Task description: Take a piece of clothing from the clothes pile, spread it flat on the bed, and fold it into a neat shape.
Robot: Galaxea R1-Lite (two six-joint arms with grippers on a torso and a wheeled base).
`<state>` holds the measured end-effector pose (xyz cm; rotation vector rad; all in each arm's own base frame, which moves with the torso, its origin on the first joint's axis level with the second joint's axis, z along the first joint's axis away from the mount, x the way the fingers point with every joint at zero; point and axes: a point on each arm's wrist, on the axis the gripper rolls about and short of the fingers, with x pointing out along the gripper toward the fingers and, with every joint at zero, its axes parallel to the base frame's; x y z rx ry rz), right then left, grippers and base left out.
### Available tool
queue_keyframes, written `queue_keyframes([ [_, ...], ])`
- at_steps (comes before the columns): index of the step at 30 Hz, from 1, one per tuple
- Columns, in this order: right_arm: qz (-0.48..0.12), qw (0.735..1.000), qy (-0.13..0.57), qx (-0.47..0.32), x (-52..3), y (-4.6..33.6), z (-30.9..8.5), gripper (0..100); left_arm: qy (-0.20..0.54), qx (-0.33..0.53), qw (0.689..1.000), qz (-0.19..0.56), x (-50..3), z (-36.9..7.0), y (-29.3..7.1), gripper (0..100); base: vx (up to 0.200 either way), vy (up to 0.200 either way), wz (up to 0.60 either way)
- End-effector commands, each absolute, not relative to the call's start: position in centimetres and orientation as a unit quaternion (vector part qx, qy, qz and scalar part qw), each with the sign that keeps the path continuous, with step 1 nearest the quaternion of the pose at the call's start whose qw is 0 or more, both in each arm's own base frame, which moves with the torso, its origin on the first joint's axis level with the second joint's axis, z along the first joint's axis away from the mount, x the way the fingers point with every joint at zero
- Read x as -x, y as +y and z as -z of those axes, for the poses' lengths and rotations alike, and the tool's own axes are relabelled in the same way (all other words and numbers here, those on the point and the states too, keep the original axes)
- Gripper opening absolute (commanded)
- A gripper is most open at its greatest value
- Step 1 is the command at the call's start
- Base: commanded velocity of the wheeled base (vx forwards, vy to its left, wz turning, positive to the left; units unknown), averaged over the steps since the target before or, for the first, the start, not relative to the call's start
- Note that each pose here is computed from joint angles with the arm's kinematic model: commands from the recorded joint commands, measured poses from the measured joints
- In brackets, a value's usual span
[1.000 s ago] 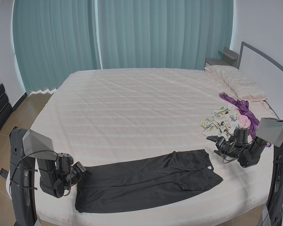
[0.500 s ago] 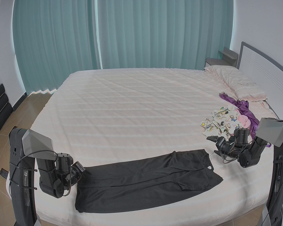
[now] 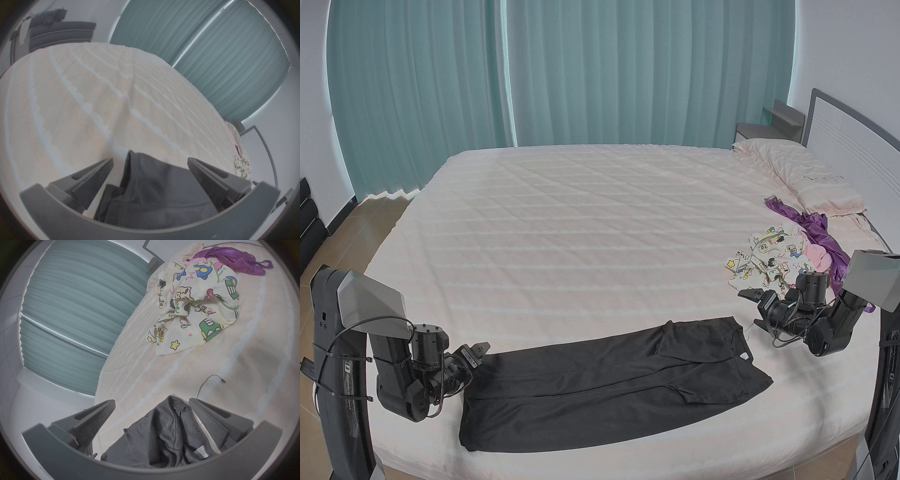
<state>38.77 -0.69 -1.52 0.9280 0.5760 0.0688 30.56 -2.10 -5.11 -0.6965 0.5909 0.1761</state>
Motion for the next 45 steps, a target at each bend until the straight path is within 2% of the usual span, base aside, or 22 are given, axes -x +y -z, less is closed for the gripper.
queue_keyframes([
  [1,-0.034,0.854,0.273,-0.441,-38.8,-0.7,1.5,100,0.301,0.321,0.896,-0.062,-29.6,4.6,-1.8,100,0.0,0.0,0.0],
  [6,-0.033,0.854,0.274,-0.442,-38.7,-0.7,1.5,100,0.333,0.281,0.898,-0.058,-28.8,6.0,-1.5,100,0.0,0.0,0.0],
  [17,-0.032,0.852,0.271,-0.447,-38.6,-0.7,1.1,100,0.357,0.261,0.897,-0.004,-28.2,6.1,-0.9,100,0.0,0.0,0.0],
  [24,-0.032,0.851,0.272,-0.447,-38.6,-0.7,1.2,100,0.36,0.177,0.915,0.035,-28.1,6.1,-0.9,100,0.0,0.0,0.0],
  [33,-0.032,0.852,0.271,-0.447,-38.6,-0.7,1.1,100,0.386,0.154,0.903,0.11,-26.9,6.3,-1.5,100,0.0,0.0,0.0],
  [45,-0.033,0.852,0.271,-0.447,-38.6,-0.7,1.0,100,0.387,0.126,0.907,0.103,-26.5,6.5,-0.3,100,0.0,0.0,0.0],
])
